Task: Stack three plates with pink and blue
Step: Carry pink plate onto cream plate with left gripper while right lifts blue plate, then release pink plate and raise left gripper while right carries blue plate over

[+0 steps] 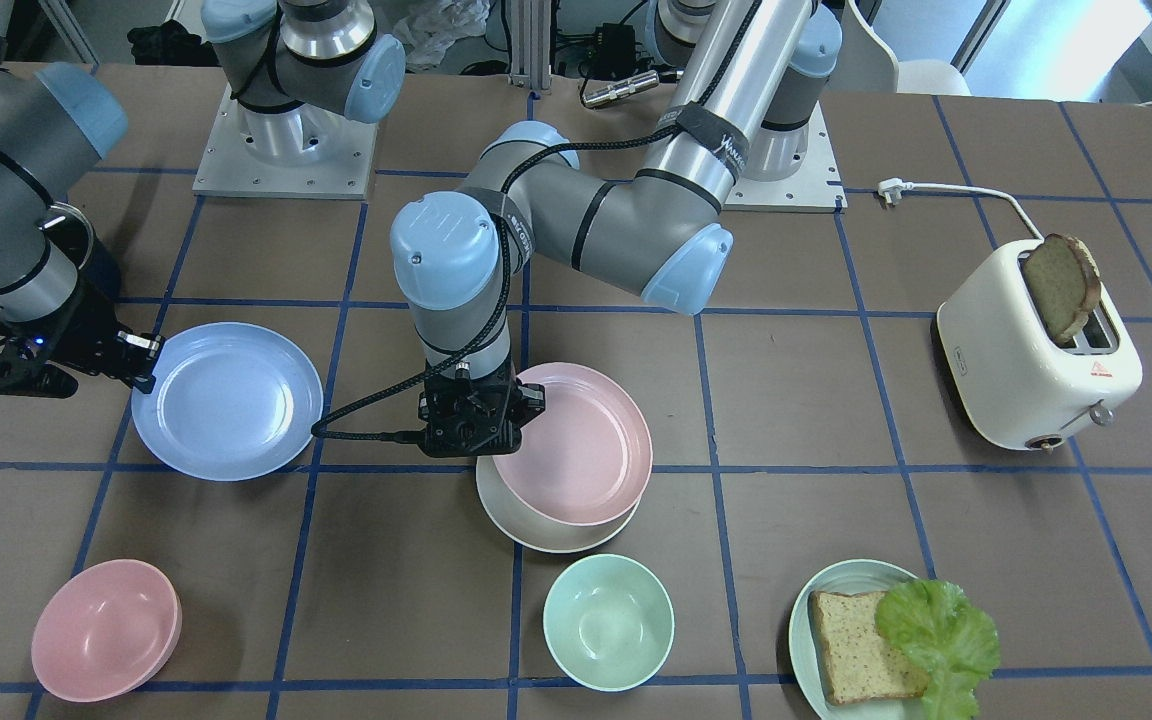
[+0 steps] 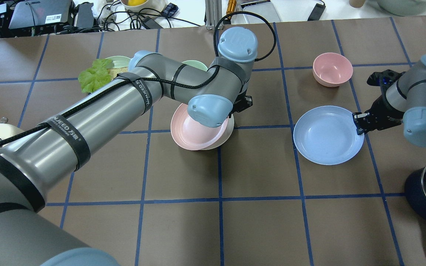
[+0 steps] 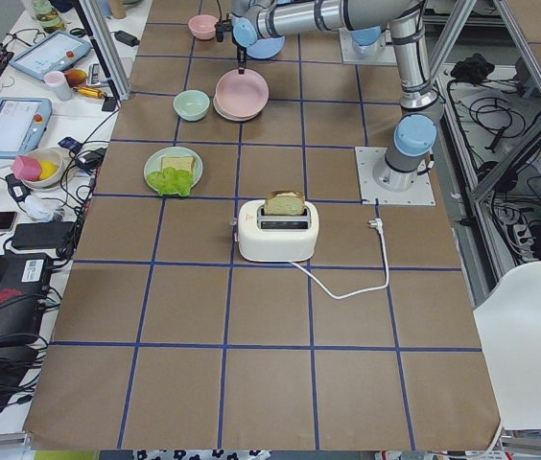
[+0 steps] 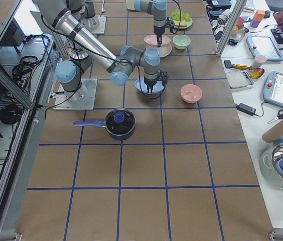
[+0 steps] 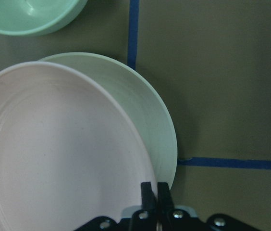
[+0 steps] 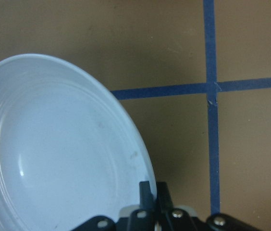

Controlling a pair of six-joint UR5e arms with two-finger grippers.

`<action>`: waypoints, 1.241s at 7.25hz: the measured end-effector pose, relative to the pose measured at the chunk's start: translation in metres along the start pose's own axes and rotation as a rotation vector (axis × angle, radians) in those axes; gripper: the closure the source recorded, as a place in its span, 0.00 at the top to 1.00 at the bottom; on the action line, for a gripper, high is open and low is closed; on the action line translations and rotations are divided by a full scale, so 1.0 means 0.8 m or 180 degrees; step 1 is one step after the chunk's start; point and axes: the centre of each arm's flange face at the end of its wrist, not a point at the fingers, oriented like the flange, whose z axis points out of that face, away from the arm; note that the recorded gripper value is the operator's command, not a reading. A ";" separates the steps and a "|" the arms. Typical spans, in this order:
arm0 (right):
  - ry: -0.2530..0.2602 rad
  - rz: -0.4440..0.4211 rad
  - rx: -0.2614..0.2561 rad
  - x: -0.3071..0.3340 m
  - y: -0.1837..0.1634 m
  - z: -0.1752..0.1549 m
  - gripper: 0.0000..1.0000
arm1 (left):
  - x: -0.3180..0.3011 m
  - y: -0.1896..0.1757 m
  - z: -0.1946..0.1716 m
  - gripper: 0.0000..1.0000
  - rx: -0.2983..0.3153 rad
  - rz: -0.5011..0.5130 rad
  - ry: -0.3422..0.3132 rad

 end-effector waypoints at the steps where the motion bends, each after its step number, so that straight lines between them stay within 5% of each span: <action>1: 0.0003 -0.0002 0.0005 0.002 -0.007 -0.009 0.00 | 0.005 -0.002 0.008 0.00 0.0027 0.0007 0.0011; 2: 0.0011 -0.0003 0.0027 0.003 -0.012 -0.017 0.00 | 0.007 -0.004 0.015 0.35 0.0057 0.0008 0.0027; 3: 0.0021 -0.0003 0.0053 0.004 -0.018 -0.026 0.00 | 0.008 -0.006 0.019 0.99 0.0073 0.0005 0.0031; 6: 0.0024 -0.0089 0.0122 -0.030 -0.034 -0.056 0.00 | 0.002 -0.010 -0.001 1.00 0.0158 0.0020 0.0063; 9: -0.0009 -0.0022 0.0125 -0.120 -0.033 -0.052 0.00 | -0.050 -0.026 -0.078 1.00 0.0225 0.0298 0.0091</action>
